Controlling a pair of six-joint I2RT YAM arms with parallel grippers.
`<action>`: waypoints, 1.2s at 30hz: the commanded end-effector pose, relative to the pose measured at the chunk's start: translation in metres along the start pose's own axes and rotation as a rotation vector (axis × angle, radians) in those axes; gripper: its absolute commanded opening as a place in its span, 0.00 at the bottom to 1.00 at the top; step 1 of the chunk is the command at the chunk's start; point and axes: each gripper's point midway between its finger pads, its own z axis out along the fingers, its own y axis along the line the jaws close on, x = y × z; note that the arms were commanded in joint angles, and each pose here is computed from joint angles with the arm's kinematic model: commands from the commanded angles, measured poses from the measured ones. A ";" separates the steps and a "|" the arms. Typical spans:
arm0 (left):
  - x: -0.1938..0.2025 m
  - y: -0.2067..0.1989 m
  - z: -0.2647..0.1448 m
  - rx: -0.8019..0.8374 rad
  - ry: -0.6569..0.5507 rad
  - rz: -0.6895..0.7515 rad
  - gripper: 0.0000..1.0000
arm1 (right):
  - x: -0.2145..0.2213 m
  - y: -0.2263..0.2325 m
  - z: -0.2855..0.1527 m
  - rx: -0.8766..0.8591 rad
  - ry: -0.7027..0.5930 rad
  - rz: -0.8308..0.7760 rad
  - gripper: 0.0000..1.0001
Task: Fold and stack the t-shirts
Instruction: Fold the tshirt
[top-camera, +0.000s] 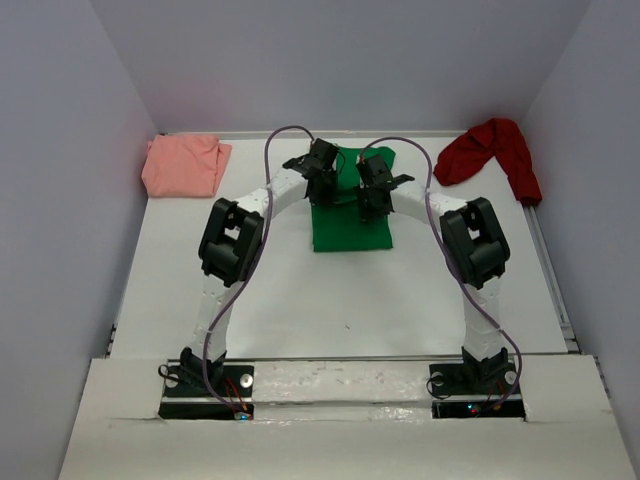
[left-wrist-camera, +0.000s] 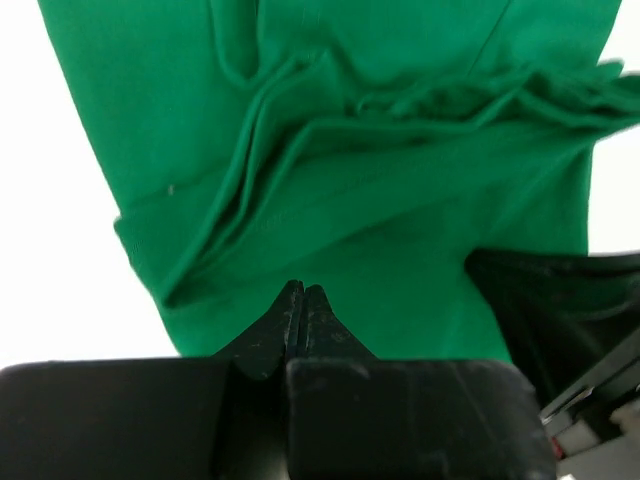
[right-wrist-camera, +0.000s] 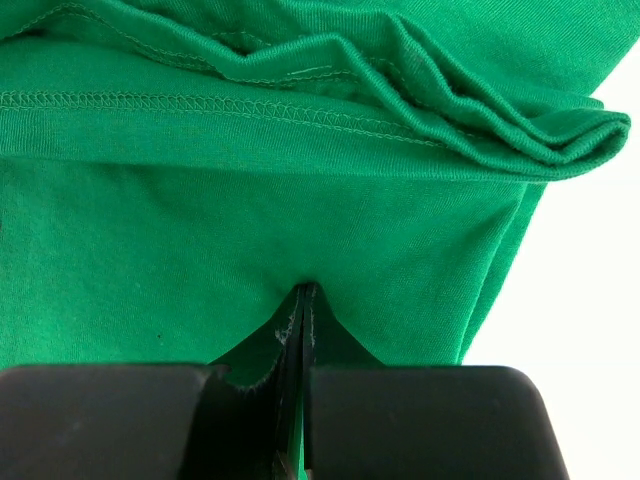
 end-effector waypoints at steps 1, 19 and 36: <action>-0.024 -0.004 -0.002 0.033 -0.037 0.007 0.00 | 0.030 -0.004 0.004 0.026 0.078 -0.007 0.00; -0.044 0.001 -0.027 0.014 -0.087 -0.013 0.00 | 0.042 -0.003 0.015 0.039 0.112 -0.023 0.00; 0.009 0.001 -0.037 -0.021 -0.054 0.000 0.00 | 0.034 -0.004 0.008 0.044 0.090 -0.028 0.00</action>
